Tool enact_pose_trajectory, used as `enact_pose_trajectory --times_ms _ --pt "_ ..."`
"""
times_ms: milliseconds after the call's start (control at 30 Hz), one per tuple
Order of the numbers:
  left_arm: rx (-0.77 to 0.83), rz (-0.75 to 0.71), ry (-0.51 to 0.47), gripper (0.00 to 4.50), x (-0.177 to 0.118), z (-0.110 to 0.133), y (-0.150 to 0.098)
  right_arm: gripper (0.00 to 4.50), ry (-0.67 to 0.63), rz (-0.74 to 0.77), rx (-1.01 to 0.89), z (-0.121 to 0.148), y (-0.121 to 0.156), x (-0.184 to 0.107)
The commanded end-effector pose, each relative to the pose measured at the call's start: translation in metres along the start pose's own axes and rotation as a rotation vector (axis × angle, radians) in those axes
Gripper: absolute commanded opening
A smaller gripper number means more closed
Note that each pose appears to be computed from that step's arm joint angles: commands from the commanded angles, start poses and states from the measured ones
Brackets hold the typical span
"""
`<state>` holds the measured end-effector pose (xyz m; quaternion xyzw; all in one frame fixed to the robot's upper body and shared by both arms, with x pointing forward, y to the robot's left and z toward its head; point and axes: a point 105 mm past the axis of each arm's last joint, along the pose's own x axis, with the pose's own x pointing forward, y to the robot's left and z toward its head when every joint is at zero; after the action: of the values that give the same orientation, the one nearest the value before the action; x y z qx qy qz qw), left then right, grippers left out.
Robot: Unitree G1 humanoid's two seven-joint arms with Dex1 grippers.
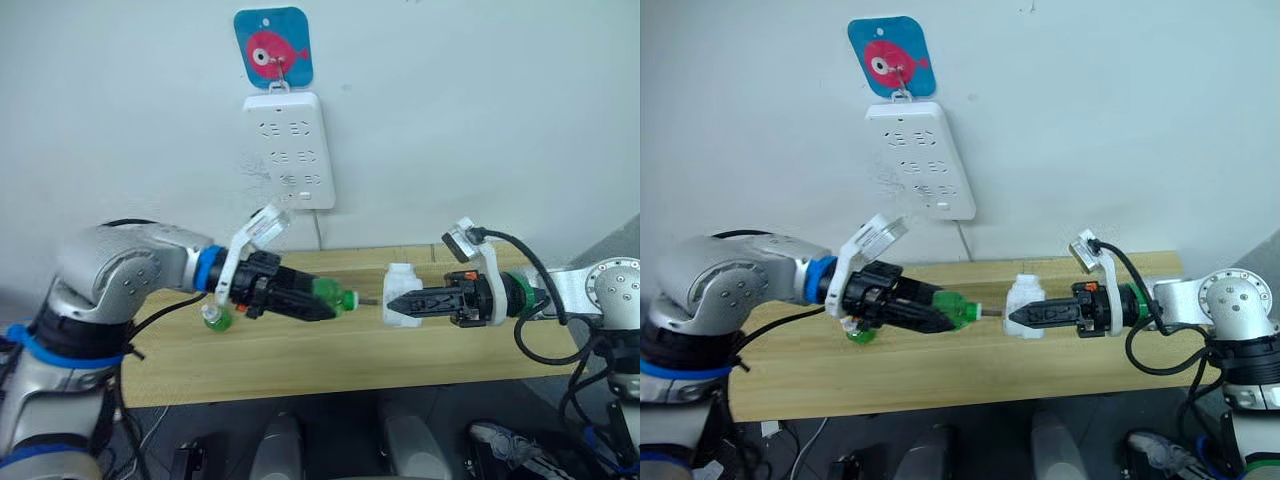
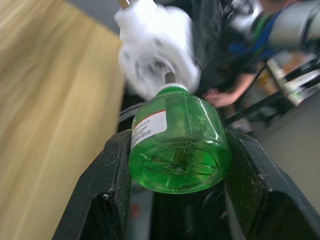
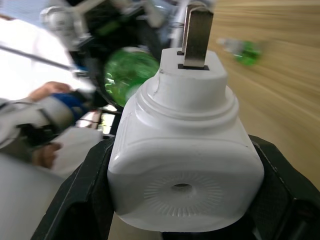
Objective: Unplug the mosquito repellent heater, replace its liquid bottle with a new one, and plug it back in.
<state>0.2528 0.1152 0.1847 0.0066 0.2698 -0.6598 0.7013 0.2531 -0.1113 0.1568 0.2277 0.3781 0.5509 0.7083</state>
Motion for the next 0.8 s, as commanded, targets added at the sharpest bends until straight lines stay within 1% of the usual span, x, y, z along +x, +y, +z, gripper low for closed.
enact_pose_trajectory --times_ms 33,133,200,233,267,300,367,433,533,667,733,800 --pt "0.204 0.143 0.054 2.22 -0.005 -0.014 0.017 3.05 -0.005 -0.267 -0.074 0.002 -0.033 -0.015" --pt "0.272 0.209 0.069 2.22 -0.002 -0.027 0.025 3.05 0.052 -0.553 -0.159 -0.004 -0.077 -0.03" --pt "0.311 0.221 0.092 2.22 0.003 -0.037 0.025 3.05 0.113 -0.694 -0.248 -0.009 -0.101 -0.037" --pt "0.314 0.22 0.092 2.22 0.005 -0.041 0.024 3.05 0.149 -0.745 -0.291 -0.011 -0.11 -0.039" --pt "0.315 0.223 0.085 2.22 0.008 -0.043 0.024 3.05 0.229 -0.807 -0.352 -0.014 -0.118 -0.04" --pt "0.313 0.222 0.078 2.22 0.011 -0.044 0.022 3.05 0.268 -0.869 -0.37 -0.015 -0.126 -0.042" --pt "0.315 0.224 0.069 2.22 0.016 -0.047 0.021 3.05 0.345 -0.933 -0.398 -0.015 -0.139 -0.045" --pt "0.316 0.227 0.065 2.22 0.02 -0.049 0.021 3.05 0.393 -0.962 -0.428 -0.014 -0.148 -0.046" --pt "0.317 0.223 0.057 2.22 0.026 -0.05 0.019 3.05 0.408 -1.015 -0.407 -0.012 -0.164 -0.05" --pt "0.324 0.222 0.056 2.22 0.031 -0.053 0.019 3.05 0.401 -1.046 -0.376 -0.005 -0.174 -0.054" --pt "0.326 0.224 0.057 2.22 0.032 -0.053 0.019 3.78 0.402 -1.056 -0.39 0.0 -0.177 -0.055" --pt "0.324 0.227 0.054 2.22 0.032 -0.053 0.02 4.32 0.392 -1.055 -0.386 0.002 -0.176 -0.055"
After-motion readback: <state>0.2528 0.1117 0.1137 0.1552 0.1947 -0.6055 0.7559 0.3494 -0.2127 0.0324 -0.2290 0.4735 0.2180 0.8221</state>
